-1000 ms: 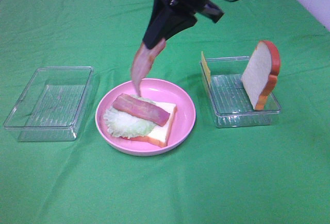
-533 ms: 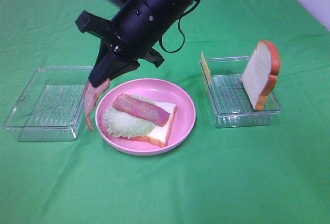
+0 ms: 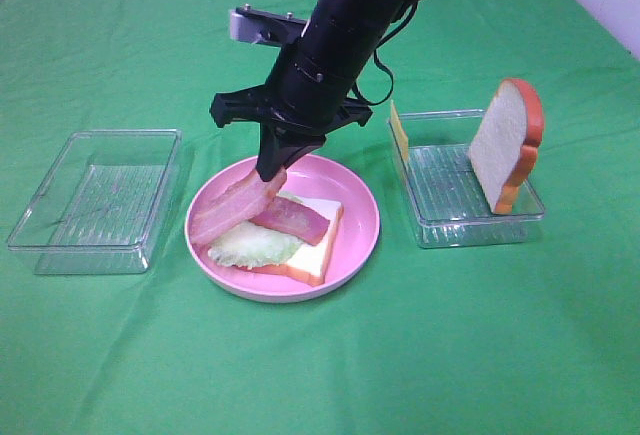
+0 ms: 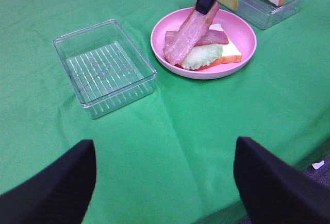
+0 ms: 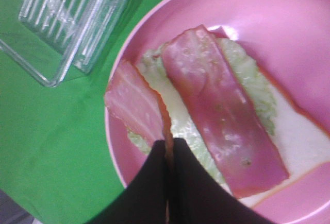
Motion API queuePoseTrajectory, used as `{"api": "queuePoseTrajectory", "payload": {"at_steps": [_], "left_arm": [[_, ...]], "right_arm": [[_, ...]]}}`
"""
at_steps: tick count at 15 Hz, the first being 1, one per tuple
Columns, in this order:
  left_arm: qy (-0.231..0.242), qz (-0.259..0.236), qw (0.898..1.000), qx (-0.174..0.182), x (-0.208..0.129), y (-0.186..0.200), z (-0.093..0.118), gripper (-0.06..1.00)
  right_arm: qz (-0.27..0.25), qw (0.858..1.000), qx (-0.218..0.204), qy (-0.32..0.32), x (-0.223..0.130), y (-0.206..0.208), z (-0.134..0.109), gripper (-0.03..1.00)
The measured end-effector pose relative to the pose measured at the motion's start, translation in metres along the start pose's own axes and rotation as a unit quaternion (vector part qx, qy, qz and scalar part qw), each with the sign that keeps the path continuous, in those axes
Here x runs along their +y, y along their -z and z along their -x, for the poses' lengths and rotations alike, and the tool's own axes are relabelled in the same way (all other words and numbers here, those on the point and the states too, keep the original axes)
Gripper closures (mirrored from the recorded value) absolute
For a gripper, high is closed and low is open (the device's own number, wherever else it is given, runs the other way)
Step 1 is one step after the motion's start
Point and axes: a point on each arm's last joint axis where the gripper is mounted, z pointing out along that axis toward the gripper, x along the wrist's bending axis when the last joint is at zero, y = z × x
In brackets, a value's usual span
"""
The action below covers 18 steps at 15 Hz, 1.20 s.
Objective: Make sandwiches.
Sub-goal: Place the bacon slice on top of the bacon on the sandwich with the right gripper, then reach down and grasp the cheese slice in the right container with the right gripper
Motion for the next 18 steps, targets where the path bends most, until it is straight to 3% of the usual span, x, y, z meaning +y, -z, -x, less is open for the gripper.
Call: {"api": "queuePoseTrajectory", "payload": {"at_steps": [4,5,8,11,12,18], "left_arm": [[0.000,0.000,1.000,0.000,0.000,0.000,0.000,0.24],[0.000,0.000,1.000,0.000,0.000,0.000,0.000,0.24],[0.000,0.000,1.000,0.000,0.000,0.000,0.000,0.24],[0.000,0.000,1.000,0.000,0.000,0.000,0.000,0.24],[0.000,0.000,1.000,0.000,0.000,0.000,0.000,0.24],[0.000,0.000,1.000,0.000,0.000,0.000,0.000,0.24]], "right_arm": [[-0.004,0.999,-0.052,-0.015,-0.001,0.000,0.009,0.97],[-0.005,0.998,-0.063,-0.019,-0.001,0.001,0.011,0.92],[0.001,0.998,-0.064,-0.021,0.000,0.001,0.012,0.73],[0.006,0.997,-0.076,-0.015,0.001,0.001,0.014,0.41],[0.006,0.996,-0.085,-0.013,0.001,0.002,0.015,0.38],[0.039,0.988,-0.147,-0.020,0.004,0.053,0.014,0.34]]}}
